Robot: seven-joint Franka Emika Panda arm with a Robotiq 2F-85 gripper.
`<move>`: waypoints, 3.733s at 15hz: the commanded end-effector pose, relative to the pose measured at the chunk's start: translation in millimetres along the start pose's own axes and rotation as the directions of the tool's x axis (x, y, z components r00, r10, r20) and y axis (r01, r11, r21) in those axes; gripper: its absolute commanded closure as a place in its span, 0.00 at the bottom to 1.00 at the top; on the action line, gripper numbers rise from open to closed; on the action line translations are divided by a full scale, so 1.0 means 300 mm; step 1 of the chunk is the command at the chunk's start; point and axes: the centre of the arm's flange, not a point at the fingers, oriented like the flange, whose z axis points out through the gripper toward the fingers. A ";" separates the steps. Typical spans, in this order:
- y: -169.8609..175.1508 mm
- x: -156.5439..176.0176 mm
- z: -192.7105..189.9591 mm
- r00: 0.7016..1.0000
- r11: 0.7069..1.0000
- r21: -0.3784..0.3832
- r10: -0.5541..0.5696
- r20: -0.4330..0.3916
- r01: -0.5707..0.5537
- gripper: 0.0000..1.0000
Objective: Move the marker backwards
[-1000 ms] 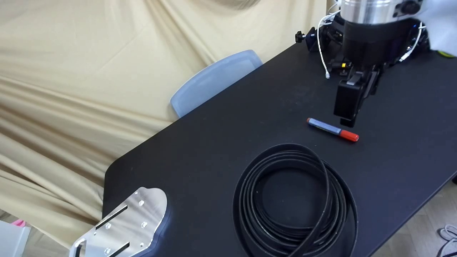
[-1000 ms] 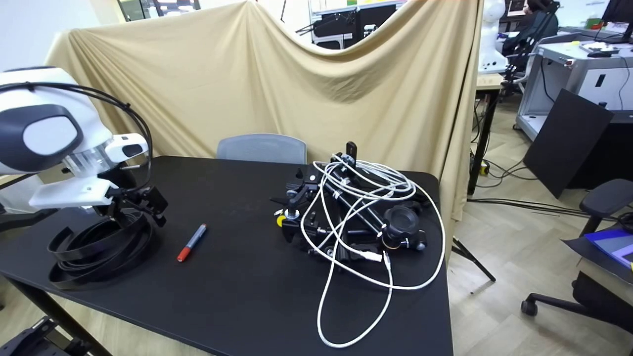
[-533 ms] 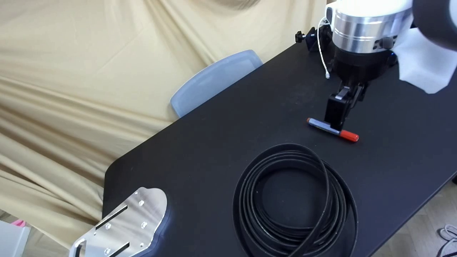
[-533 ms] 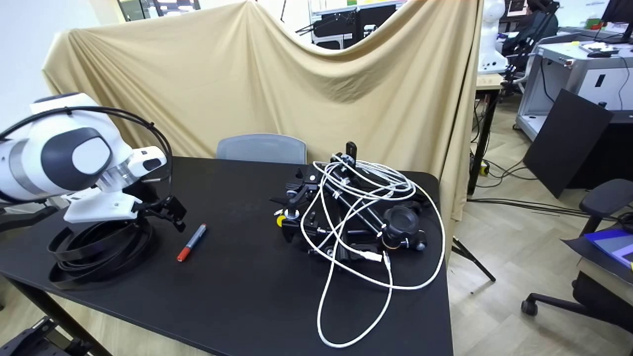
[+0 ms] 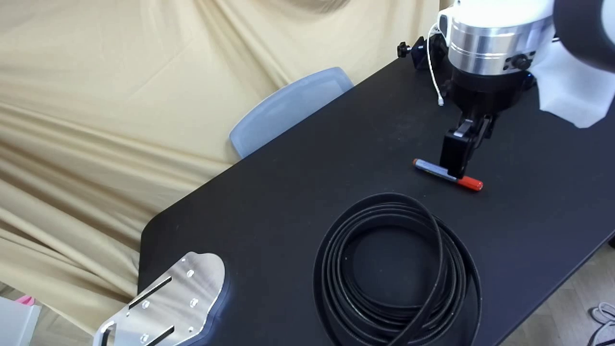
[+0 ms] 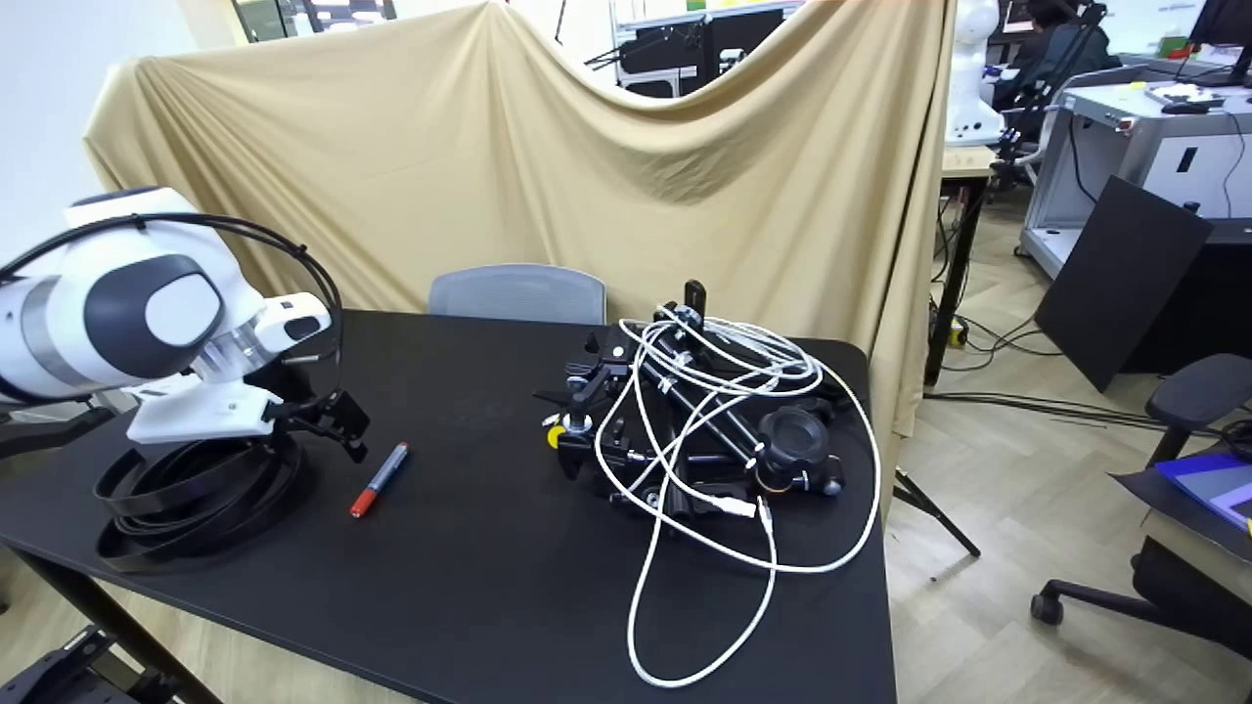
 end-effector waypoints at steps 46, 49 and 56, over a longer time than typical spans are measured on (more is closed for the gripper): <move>0.187 0.561 0.190 0.964 0.977 -0.023 0.211 0.160 -0.210 0.95; 0.208 0.602 0.241 0.963 0.976 -0.031 0.217 0.159 -0.215 0.95; 0.243 0.649 0.325 0.967 0.976 -0.044 0.217 0.132 -0.213 0.95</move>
